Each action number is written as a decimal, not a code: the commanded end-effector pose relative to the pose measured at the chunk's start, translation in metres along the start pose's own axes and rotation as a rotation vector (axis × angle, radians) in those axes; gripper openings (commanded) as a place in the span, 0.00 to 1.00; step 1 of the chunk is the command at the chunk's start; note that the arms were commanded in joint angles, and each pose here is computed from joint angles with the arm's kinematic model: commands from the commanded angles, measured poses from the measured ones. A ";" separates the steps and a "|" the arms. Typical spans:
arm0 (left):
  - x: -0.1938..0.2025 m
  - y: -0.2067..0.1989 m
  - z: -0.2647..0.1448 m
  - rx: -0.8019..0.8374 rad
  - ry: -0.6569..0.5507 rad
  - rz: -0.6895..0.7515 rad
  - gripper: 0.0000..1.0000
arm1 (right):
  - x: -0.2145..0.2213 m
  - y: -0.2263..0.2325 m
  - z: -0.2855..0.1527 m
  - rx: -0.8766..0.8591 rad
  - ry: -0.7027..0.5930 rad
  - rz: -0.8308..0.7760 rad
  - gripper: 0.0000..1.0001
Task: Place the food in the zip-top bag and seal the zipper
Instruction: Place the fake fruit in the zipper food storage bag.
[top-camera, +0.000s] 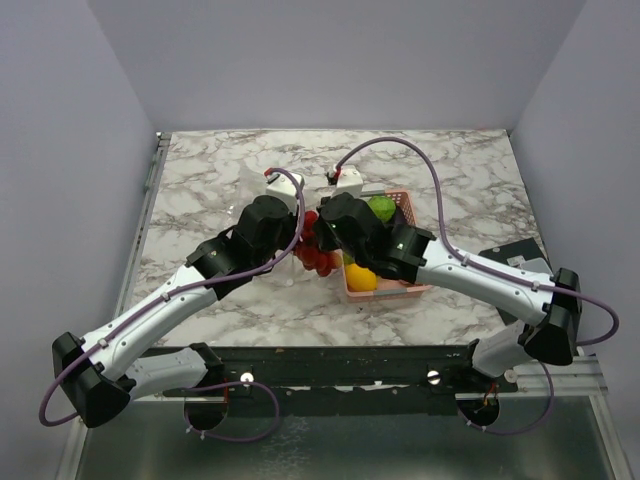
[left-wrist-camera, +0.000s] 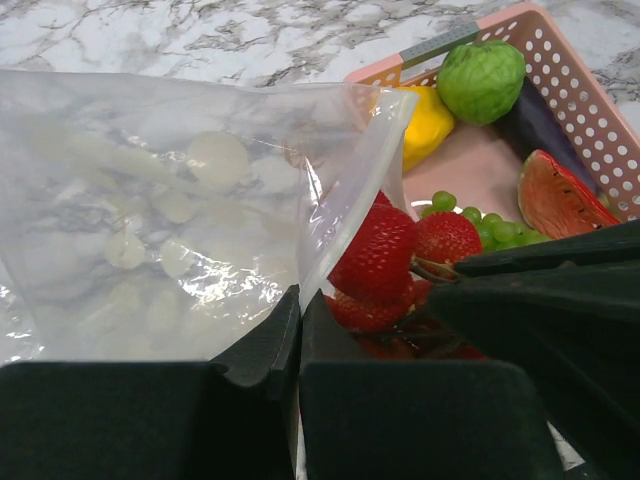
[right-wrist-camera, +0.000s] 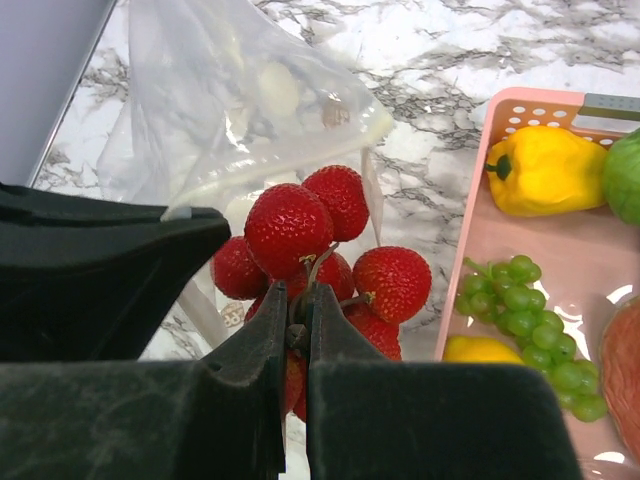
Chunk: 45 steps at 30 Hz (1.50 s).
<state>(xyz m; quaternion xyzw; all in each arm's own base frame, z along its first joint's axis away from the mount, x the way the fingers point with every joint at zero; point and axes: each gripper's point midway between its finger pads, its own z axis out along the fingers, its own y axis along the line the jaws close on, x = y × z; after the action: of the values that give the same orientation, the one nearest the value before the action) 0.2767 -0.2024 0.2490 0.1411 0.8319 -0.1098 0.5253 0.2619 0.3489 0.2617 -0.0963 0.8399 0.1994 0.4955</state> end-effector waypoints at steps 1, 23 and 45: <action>0.001 -0.014 0.002 0.079 0.005 0.008 0.00 | -0.011 0.018 0.004 -0.021 -0.006 0.049 0.01; 0.008 -0.040 -0.001 0.232 0.039 0.034 0.00 | -0.065 0.010 0.009 -0.028 -0.215 0.288 0.01; -0.006 -0.060 -0.007 0.484 0.021 -0.107 0.00 | 0.002 -0.021 0.011 -0.056 -0.166 0.301 0.01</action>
<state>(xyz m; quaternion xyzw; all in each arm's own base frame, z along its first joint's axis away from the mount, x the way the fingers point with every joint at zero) 0.2592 -0.2473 0.2506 0.2136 0.8098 -0.2870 0.4649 0.2772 0.3292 0.2460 0.0251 0.8060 0.2737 0.5242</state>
